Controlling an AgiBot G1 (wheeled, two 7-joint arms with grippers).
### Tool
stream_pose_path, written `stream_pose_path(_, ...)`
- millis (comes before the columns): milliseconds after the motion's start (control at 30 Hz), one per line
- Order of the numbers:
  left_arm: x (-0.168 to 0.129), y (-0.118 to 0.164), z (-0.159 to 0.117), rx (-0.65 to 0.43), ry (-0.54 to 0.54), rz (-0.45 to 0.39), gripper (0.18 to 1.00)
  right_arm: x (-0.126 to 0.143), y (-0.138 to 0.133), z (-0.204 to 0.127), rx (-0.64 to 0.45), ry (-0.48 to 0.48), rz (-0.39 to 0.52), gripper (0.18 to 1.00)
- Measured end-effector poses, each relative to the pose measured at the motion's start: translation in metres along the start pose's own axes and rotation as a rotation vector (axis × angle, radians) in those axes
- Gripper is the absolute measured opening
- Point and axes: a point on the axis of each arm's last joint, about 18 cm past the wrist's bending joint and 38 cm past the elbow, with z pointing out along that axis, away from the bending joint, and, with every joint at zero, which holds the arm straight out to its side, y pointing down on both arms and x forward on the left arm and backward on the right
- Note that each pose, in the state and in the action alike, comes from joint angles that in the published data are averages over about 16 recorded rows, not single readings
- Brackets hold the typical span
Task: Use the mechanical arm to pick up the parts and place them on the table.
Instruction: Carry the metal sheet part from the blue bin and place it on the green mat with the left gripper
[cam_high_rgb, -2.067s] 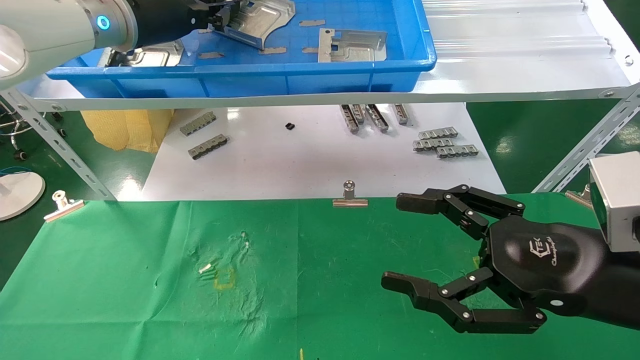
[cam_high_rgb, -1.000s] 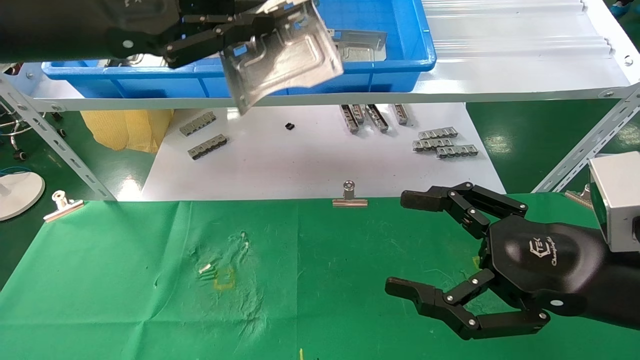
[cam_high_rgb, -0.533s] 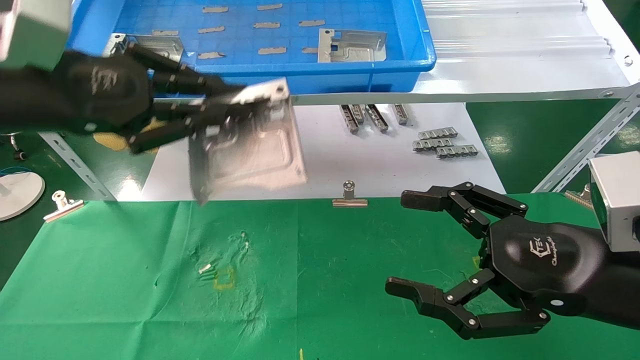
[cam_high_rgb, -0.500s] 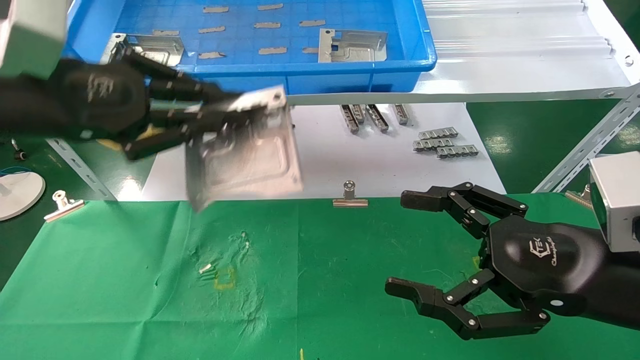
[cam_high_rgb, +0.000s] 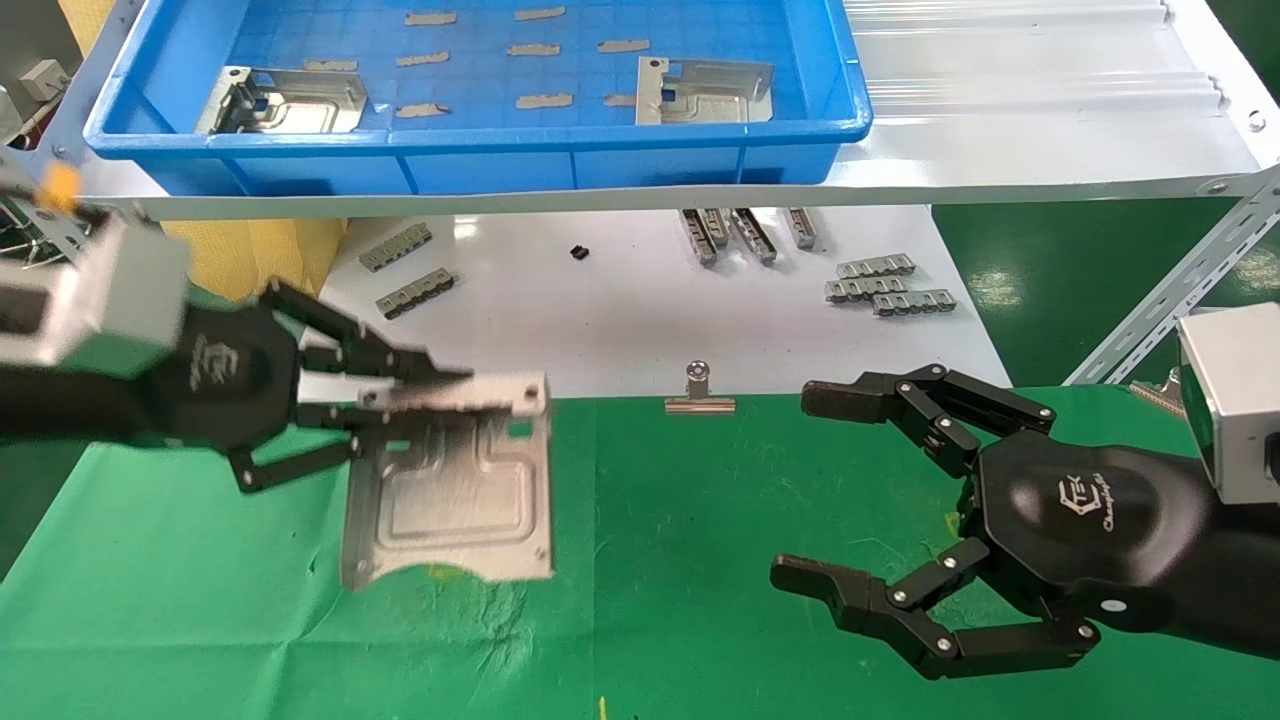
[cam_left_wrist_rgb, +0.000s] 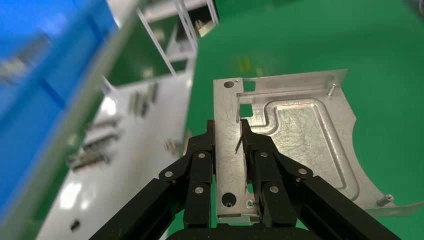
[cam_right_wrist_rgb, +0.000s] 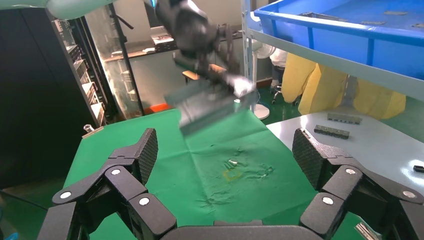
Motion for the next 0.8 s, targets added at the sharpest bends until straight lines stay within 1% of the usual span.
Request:
stream_pose_path(267,0.014,0.045,0.026,-0.146,0.110,0.070,0.272,0.000,0.000,0.000,0.000,0.000,0.000,1.000)
stream_pose_path(433,0.018,0.070,0.040,-0.209,0.157,0.109,0.272,0.000,0.000,0.000,0.000,0.000,0.000,1.000)
stream_pose_path(600,0.019,0.091,0.050,-0.243,0.157,0.115,0.272,0.000,0.000,0.000,0.000,0.000,0.000,1.000)
stream_pose_path(800,0.015,0.110,0.058,-0.261,0.101,0.081,0.272,0.000,0.000,0.000,0.000,0.000,0.000,1.000)
